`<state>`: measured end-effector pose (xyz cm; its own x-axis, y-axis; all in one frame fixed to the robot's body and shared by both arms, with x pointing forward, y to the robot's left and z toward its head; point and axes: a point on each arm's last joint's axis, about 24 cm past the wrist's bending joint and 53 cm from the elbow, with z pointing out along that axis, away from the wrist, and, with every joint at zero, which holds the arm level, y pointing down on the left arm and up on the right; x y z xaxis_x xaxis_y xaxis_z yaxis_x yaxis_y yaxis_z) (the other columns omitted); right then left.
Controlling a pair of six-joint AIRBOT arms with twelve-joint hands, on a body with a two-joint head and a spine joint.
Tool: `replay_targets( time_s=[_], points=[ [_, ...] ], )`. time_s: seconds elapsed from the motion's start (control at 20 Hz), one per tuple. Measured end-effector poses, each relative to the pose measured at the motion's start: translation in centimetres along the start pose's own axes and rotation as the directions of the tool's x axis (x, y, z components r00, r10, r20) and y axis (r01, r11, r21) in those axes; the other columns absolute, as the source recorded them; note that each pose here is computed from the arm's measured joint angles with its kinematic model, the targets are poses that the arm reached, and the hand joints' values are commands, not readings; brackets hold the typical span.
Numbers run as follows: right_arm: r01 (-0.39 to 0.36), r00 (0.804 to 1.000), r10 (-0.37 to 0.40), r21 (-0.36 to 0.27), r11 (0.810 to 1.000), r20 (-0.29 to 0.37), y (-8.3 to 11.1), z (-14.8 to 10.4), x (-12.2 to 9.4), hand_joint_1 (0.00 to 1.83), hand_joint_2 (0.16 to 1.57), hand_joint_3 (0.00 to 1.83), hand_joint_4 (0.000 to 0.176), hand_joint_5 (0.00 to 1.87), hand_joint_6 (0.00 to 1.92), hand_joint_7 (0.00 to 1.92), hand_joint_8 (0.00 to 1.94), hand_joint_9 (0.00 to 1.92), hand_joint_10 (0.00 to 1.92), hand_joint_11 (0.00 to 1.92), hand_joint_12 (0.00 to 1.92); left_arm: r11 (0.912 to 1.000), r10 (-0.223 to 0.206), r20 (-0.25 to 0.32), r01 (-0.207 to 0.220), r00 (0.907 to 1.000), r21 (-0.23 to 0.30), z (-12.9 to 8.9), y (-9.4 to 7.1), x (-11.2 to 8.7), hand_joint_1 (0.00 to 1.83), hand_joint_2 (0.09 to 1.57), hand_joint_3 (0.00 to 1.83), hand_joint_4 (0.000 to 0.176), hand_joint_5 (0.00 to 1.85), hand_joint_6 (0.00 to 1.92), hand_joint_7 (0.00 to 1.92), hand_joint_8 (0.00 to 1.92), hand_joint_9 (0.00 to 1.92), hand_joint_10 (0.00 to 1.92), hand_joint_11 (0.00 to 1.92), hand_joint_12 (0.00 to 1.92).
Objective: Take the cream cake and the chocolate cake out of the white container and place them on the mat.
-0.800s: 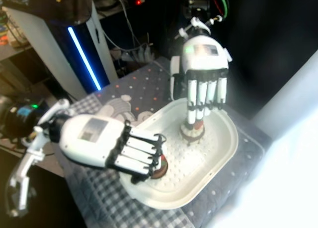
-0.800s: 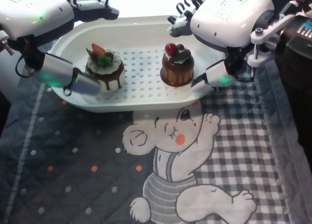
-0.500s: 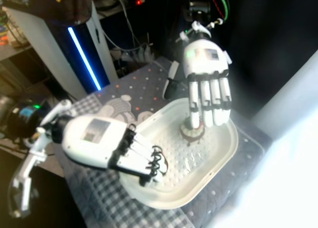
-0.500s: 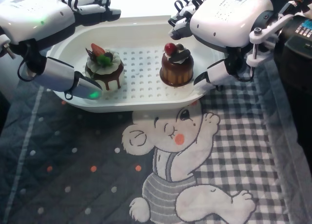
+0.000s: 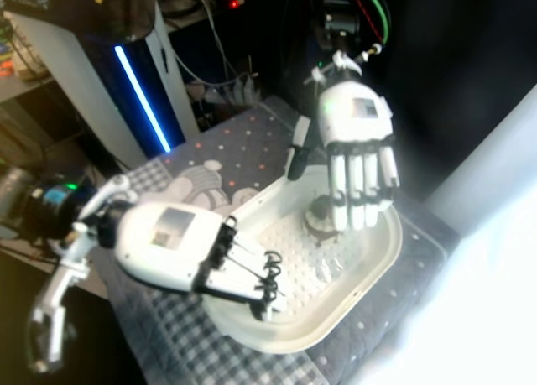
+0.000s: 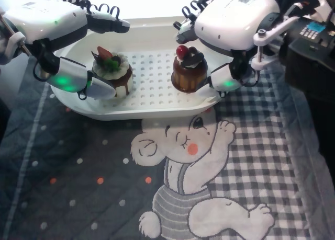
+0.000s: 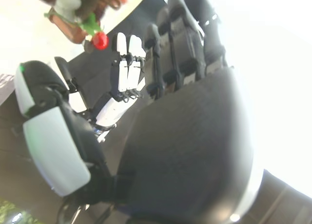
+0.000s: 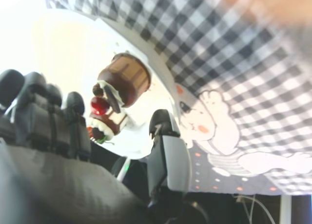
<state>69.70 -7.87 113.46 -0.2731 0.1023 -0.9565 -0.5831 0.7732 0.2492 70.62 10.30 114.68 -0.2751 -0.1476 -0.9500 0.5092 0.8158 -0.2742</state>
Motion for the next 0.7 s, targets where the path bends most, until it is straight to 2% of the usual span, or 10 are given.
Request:
replay_targets(
  time_s=[0.2, 0.3, 0.45, 0.6, 0.7],
  points=[
    [-0.013, 1.0, 0.013, -0.002, 1.0, 0.024, 0.2, 0.9, -0.9, 0.78, 0.89, 0.01, 0.0, 0.57, 0.0, 0.52, 0.0, 0.54, 0.02, 0.07, 1.31, 0.9995, -0.024, -0.016, 0.023, 0.9996, -0.022, 0.8, 0.8, 0.6, 0.76, 0.86, 0.0, 0.0, 0.42, 0.01, 0.46, 0.01, 0.49, 0.08, 0.06, 1.24],
    [-0.02, 0.999, 0.02, 0.0, 1.0, 0.025, 0.2, 1.3, -0.8, 0.82, 0.89, 0.0, 0.0, 0.61, 0.01, 0.57, 0.01, 0.59, 0.04, 0.09, 1.29, 0.9993, -0.03, -0.027, 0.029, 0.9992, -0.024, 1.1, 0.8, 1.0, 0.77, 0.87, 0.0, 0.0, 0.43, 0.01, 0.47, 0.01, 0.49, 0.07, 0.03, 1.26],
    [-0.031, 0.999, 0.031, 0.004, 1.0, 0.012, 0.2, 2.0, -0.2, 0.84, 0.88, 0.0, 0.0, 0.62, 0.01, 0.63, 0.02, 0.63, 0.06, 0.1, 1.36, 0.9984, -0.048, -0.03, 0.047, 0.9984, -0.032, 1.4, 1.0, 1.3, 0.74, 0.88, 0.0, 0.0, 0.42, 0.0, 0.48, 0.0, 0.55, 0.07, 0.13, 1.27],
    [-0.035, 0.999, 0.035, 0.005, 0.999, -0.002, 0.2, 2.2, 0.2, 0.84, 0.87, 0.0, 0.0, 0.64, 0.01, 0.63, 0.01, 0.64, 0.05, 0.15, 1.33, 0.9976, -0.053, -0.038, 0.051, 0.9979, -0.045, 1.5, 1.6, 1.6, 0.75, 0.89, 0.01, 0.0, 0.43, 0.0, 0.49, 0.01, 0.55, 0.06, 0.09, 1.28],
    [-0.035, 0.999, 0.035, 0.013, 0.999, -0.015, 0.0, 2.2, 0.4, 0.88, 0.88, 0.0, 0.0, 0.69, 0.02, 0.72, 0.03, 0.71, 0.08, 0.2, 1.27, 0.9975, -0.054, -0.053, 0.052, 0.9971, -0.047, 1.6, 1.6, 2.2, 0.76, 0.9, 0.01, 0.0, 0.44, 0.01, 0.51, 0.01, 0.57, 0.06, 0.12, 1.26]
  ],
)
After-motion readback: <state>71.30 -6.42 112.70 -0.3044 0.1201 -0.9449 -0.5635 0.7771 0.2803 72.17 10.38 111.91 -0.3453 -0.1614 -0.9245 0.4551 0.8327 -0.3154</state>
